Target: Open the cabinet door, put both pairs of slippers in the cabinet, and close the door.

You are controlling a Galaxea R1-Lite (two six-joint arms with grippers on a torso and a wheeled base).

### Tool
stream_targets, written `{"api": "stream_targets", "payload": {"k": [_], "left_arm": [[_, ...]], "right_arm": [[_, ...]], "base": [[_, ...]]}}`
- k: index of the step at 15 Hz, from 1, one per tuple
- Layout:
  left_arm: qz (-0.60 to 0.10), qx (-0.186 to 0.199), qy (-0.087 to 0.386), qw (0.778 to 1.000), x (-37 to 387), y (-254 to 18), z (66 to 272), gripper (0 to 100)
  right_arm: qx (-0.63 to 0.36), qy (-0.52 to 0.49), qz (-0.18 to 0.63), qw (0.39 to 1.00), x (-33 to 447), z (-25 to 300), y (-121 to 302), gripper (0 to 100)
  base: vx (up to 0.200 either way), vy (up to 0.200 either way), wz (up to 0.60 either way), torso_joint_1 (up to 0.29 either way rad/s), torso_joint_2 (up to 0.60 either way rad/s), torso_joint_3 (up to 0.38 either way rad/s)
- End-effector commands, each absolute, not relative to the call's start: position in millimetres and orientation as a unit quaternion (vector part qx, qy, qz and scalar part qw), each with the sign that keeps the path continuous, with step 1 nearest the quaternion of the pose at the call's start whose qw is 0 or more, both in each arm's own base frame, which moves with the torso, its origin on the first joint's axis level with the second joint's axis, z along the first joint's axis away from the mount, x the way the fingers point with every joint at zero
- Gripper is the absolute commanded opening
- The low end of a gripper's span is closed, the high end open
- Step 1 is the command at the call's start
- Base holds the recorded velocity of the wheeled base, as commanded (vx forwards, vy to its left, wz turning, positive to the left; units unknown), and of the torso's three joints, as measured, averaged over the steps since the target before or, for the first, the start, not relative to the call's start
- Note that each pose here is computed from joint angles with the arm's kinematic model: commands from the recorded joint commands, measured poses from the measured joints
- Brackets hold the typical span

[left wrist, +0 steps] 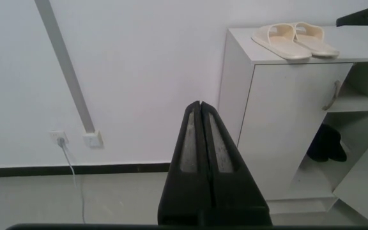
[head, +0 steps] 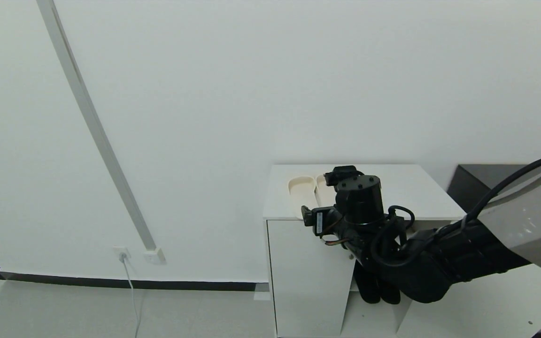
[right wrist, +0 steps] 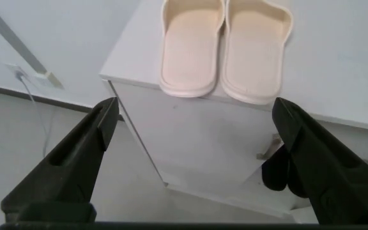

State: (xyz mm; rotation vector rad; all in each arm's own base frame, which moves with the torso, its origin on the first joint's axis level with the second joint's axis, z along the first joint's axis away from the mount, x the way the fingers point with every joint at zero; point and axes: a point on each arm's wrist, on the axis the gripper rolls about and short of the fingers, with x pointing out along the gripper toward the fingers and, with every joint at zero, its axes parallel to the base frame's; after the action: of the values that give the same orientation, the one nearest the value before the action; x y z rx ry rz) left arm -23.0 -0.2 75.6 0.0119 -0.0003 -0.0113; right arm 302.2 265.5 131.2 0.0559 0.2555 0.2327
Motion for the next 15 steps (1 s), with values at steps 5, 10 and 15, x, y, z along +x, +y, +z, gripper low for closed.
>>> {"api": "stream_targets", "payload": {"k": [5,10,15], "left_arm": [[-0.005,0.006,0.001,1.0,-23,0,76,0],[-0.005,0.005,0.001,1.0,-23,0,76,0],[-0.005,0.005,0.001,1.0,-23,0,76,0]], "right_arm": [[0.024,0.141,0.118,0.983,298,120,268,100],[0.016,0.156,0.116,0.981,301,101,270,100],[0.017,0.157,0.114,0.981,312,79,272,100]], "base": [[0.12,0.0,0.0,-0.004,0.0,0.003],[0.2,0.0,0.0,0.006,0.0,0.003],[0.2,0.0,0.0,0.003,0.0,0.004]]}}
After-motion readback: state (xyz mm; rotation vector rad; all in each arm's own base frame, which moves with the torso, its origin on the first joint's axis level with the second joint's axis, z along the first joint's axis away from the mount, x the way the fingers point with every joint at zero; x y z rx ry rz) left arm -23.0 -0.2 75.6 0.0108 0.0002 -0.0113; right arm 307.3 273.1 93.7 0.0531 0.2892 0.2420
